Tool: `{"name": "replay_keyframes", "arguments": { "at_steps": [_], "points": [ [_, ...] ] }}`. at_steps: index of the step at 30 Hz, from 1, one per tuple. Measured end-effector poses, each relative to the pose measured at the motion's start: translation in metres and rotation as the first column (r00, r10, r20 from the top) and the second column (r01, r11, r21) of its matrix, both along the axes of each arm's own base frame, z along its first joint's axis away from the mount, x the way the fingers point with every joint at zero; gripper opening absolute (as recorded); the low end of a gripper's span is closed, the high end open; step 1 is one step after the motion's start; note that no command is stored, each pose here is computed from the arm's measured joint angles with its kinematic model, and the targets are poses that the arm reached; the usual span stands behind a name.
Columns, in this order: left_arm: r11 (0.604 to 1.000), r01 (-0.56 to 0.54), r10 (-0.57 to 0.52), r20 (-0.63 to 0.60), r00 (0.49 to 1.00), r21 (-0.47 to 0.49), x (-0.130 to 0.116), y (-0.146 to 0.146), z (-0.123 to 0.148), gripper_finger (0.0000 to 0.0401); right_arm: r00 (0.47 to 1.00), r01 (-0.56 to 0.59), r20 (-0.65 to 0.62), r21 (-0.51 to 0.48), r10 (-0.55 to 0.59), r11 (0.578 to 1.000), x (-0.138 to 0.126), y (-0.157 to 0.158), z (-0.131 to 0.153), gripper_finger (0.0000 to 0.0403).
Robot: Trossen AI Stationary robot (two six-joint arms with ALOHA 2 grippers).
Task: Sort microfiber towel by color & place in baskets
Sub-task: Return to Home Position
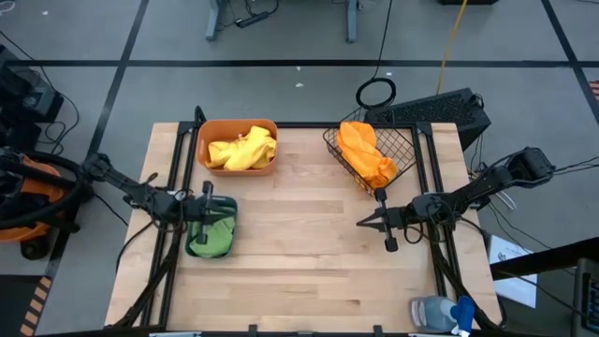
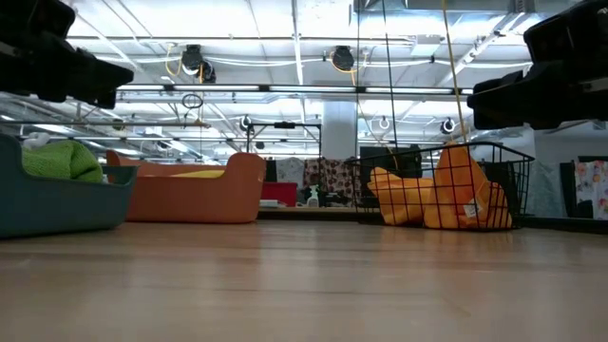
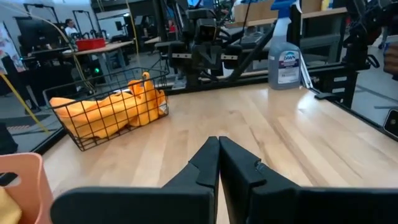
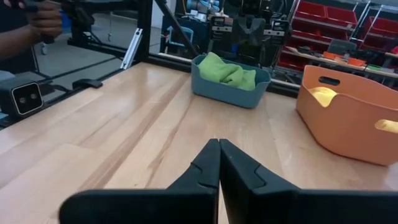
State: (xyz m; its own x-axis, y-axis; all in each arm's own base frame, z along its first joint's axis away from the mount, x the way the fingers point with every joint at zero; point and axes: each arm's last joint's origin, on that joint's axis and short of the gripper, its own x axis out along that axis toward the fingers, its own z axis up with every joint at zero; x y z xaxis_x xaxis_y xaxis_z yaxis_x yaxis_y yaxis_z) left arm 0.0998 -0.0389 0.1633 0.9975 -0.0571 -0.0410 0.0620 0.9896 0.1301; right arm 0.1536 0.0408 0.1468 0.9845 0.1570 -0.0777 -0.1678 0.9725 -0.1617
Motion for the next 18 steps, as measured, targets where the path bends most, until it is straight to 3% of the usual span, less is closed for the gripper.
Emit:
{"name": "replay_keyframes", "arguments": {
  "at_steps": [18],
  "points": [
    [0.999, -0.025, 0.023, 0.053, 0.998, 0.039, -0.007, 0.004, 0.004, 0.0015, 0.999, 0.031, 0.011, 0.014, -0.031, 0.999, -0.005, -0.021, 0.008, 0.0]
  ]
}}
